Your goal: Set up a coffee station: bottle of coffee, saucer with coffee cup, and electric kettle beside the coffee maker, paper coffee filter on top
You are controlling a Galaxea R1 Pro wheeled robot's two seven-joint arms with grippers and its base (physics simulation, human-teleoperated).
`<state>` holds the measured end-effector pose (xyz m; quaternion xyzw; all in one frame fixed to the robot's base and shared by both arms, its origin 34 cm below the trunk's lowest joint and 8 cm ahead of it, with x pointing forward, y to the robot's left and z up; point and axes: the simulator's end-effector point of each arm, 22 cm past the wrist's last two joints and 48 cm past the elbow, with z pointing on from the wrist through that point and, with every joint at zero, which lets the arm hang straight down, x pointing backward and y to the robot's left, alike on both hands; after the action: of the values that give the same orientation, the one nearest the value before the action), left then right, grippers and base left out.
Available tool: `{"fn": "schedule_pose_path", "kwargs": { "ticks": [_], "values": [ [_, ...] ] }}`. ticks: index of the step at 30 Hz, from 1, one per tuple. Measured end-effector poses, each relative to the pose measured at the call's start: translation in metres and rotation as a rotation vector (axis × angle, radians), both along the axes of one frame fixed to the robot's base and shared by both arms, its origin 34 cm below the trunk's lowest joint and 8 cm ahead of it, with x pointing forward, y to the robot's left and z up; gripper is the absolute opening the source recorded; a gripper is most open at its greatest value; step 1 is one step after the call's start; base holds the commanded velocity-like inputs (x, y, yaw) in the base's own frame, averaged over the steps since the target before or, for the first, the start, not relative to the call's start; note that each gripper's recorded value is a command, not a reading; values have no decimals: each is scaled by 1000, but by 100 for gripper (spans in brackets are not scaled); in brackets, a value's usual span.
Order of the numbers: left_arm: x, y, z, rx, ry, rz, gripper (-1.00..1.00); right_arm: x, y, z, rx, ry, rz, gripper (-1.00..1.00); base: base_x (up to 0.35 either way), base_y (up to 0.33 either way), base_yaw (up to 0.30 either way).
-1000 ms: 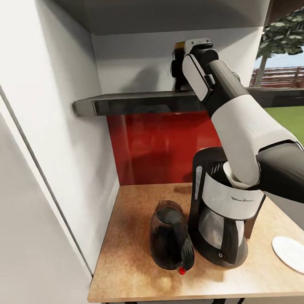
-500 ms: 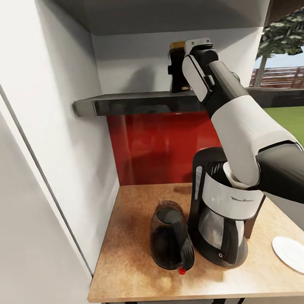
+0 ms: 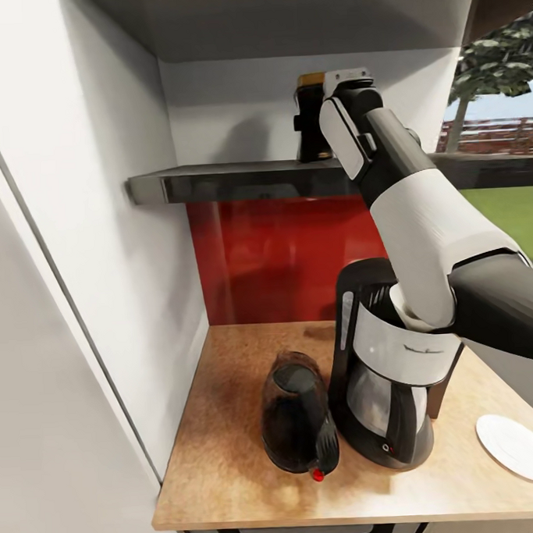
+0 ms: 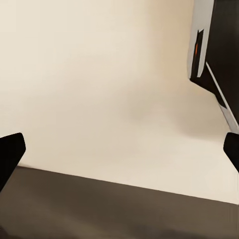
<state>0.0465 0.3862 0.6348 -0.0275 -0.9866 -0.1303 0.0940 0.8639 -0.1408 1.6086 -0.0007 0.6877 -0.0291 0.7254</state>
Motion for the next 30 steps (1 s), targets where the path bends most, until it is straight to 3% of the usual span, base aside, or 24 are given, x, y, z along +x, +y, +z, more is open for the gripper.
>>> {"fn": "schedule_pose_path", "kwargs": {
  "ticks": [12,30],
  "values": [
    [1,-3,-1,-4,0,-2,100,0,2,0,9,1,9,-100,0,-255,-10],
    [7,-2,-1,-2,-17,0,100,-9,2,11,9,-13,7,-100,-43,-270,-234]
  ]
}}
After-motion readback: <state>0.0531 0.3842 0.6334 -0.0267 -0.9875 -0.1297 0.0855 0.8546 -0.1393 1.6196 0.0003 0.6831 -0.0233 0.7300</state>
